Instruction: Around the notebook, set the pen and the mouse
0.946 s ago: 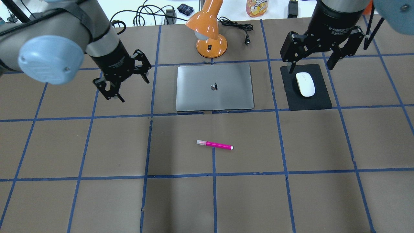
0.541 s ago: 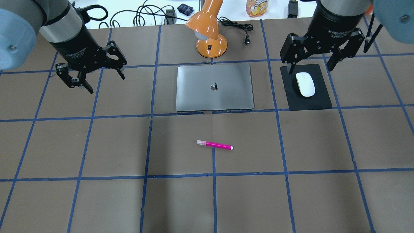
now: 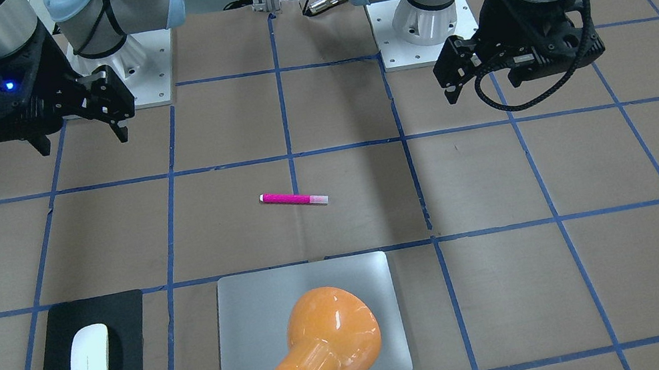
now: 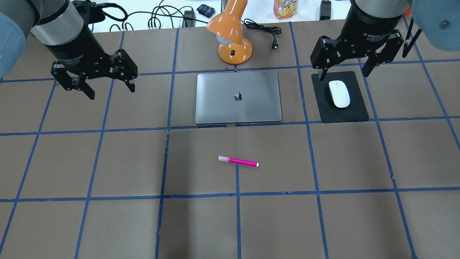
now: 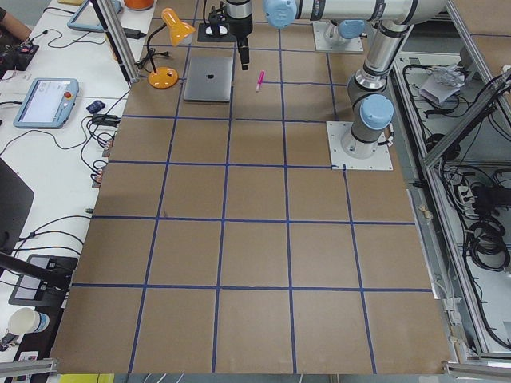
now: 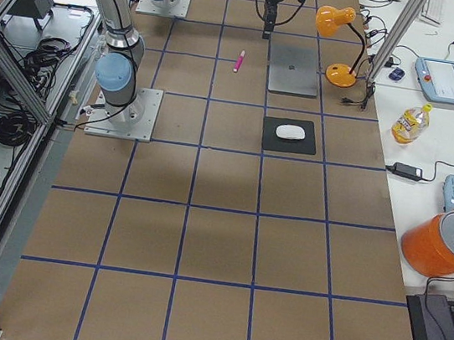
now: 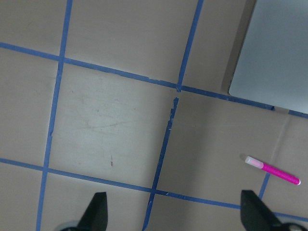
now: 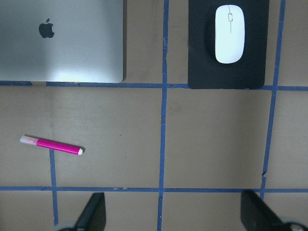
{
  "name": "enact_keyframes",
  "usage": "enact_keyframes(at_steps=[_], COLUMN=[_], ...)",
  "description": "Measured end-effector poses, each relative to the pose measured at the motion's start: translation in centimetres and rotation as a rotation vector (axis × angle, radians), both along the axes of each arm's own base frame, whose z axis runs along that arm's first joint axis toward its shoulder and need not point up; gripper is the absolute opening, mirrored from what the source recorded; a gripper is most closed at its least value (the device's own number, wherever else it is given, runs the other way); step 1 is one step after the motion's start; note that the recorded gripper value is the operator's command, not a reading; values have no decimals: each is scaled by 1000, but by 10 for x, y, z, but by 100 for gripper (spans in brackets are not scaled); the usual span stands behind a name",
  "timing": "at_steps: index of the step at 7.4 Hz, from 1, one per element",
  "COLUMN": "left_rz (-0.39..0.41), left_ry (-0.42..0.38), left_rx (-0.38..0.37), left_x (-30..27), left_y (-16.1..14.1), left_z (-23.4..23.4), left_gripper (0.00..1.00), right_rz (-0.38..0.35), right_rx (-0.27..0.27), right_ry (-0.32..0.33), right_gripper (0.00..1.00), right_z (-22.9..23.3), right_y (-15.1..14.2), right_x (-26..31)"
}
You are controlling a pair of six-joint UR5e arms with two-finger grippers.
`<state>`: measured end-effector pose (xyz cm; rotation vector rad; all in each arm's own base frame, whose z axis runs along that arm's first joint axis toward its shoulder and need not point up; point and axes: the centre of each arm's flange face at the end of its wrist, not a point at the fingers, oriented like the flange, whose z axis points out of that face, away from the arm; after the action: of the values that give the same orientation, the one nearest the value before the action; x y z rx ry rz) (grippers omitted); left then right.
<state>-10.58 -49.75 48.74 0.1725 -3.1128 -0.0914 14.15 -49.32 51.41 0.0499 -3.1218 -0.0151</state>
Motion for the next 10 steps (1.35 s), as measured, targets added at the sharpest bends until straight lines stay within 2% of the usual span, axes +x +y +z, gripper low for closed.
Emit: enact_keyframes(at_steps=[4,6,10], left_rz=[-177,-207,-198], left_ry=[-34,-46,-42], left_rx=[-32,-52,-68], left_x=[-4,-4,-4], left_y=[-10,-12,-14], left_z=[20,29,32], left_gripper=[100,100,100], right_rz=[2,1,-7], right_rx=[-4,-6,-25], right_ry=[-3,-4,-5], right_gripper=[100,100,100], right_z=[1,2,4], right_y=[-2,-3,-7], right_x=[0,0,-5])
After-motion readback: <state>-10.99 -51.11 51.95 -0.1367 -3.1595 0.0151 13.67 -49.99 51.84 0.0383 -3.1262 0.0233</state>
